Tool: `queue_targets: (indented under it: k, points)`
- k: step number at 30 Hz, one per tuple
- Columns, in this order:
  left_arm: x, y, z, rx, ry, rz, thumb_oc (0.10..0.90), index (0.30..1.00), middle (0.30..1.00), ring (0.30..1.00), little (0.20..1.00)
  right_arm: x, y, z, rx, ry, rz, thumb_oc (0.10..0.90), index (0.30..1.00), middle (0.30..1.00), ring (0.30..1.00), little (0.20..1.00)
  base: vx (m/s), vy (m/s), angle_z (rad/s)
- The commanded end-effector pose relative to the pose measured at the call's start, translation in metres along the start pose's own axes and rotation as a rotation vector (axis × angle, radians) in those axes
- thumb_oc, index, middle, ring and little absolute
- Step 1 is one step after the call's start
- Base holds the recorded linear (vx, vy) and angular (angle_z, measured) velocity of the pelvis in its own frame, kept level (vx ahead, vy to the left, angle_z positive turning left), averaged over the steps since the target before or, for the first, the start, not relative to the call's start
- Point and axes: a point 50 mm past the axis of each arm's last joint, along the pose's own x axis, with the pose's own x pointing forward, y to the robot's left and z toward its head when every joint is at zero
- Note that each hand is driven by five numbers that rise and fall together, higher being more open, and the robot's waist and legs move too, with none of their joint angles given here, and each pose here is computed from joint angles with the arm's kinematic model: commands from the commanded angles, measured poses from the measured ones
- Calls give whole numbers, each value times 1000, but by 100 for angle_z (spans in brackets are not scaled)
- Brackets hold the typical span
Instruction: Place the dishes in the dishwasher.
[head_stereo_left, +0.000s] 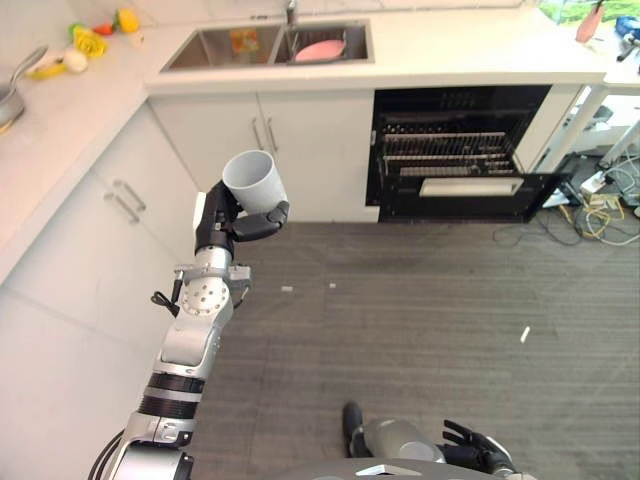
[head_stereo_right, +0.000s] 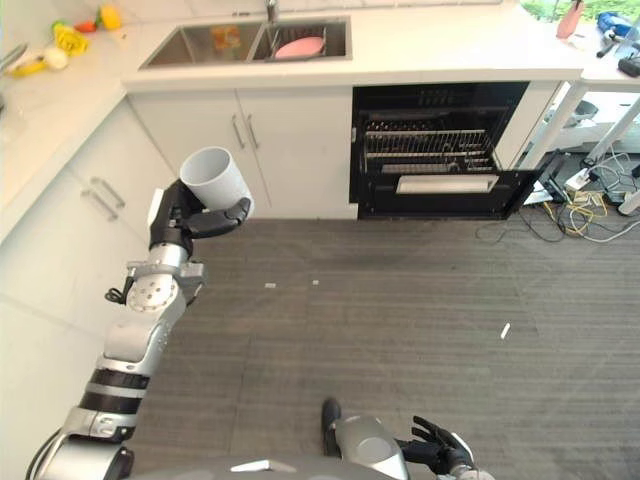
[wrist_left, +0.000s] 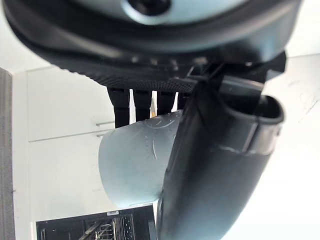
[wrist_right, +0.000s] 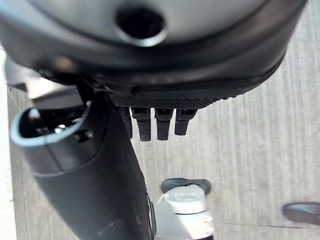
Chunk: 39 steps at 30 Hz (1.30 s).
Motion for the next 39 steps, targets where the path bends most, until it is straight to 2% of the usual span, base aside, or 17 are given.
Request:
queue_targets:
  k: [1, 8, 15, 17, 21, 23, 25, 28, 29, 30, 31, 33, 37, 39]
  points:
    - [14, 3, 73, -58, -346, 4, 400, 300, 300, 300, 300, 2, -13, 36, -23, -138, -4, 800, 900, 900, 900, 900, 620, -125, -24]
    - [13, -1, 74, -73, -352, 8, 400, 300, 300, 300, 300, 3, -23, 70, -60, -241, -21, 800, 900, 900, 900, 900, 519, 131, -74]
    - [0, 6, 66, -78, -345, 45, 400, 300, 300, 300, 300, 3, -16, 65, -45, -239, -5, 800, 900, 900, 900, 900, 488, 275, -130]
    - [3, -2, 66, -84, -344, 30, 400, 300, 300, 300, 300, 4, -10, 79, -40, -309, -10, 800, 900, 900, 900, 900, 226, 369, -70]
    - [2, 2, 65, -25, -349, 29, 400, 300, 300, 300, 300, 1, 8, 112, -22, -482, 4, 800, 900, 900, 900, 900, 172, 301, -104]
    - [4, 0, 61, -12, -326, 7, 400, 300, 300, 300, 300, -3, 10, 132, -117, -545, 5, 800, 900, 900, 900, 900, 113, 278, -125]
    - [6, 0, 62, 3, -327, 11, 400, 300, 300, 300, 300, -6, 10, 140, -142, -574, -2, 800, 900, 900, 900, 900, 64, 208, -73]
    - [8, 15, 65, 53, -347, 76, 400, 300, 300, 300, 300, -23, 13, 176, -166, -740, -11, 800, 900, 900, 900, 900, 57, 211, -137]
    - [8, 15, 65, 53, -347, 76, 400, 300, 300, 300, 300, -23, 13, 176, -166, -739, -12, 800, 900, 900, 900, 900, -20, 59, -186]
    - [7, 26, 64, 92, -352, 125, 400, 300, 300, 300, 300, -34, 22, 196, -180, -841, 6, 800, 900, 900, 900, 900, -49, -24, -139]
    - [7, 27, 64, 93, -352, 126, 400, 300, 300, 300, 300, -34, 22, 196, -181, -841, 6, 800, 900, 900, 900, 900, 34, 30, -88]
    - [11, 25, 61, 119, -350, 119, 400, 300, 300, 300, 300, -61, 26, 224, -237, -1008, 16, 800, 900, 900, 900, 900, 124, 52, -31]
    - [12, 29, 65, 175, -373, 176, 400, 300, 300, 300, 300, -94, 51, 267, -317, -1211, 111, 800, 900, 900, 900, 900, 2, -54, -30]
    - [14, 26, 66, 178, -378, 168, 400, 300, 300, 300, 300, -102, 59, 274, -331, -1253, 139, 800, 900, 900, 900, 900, 41, -38, -42]
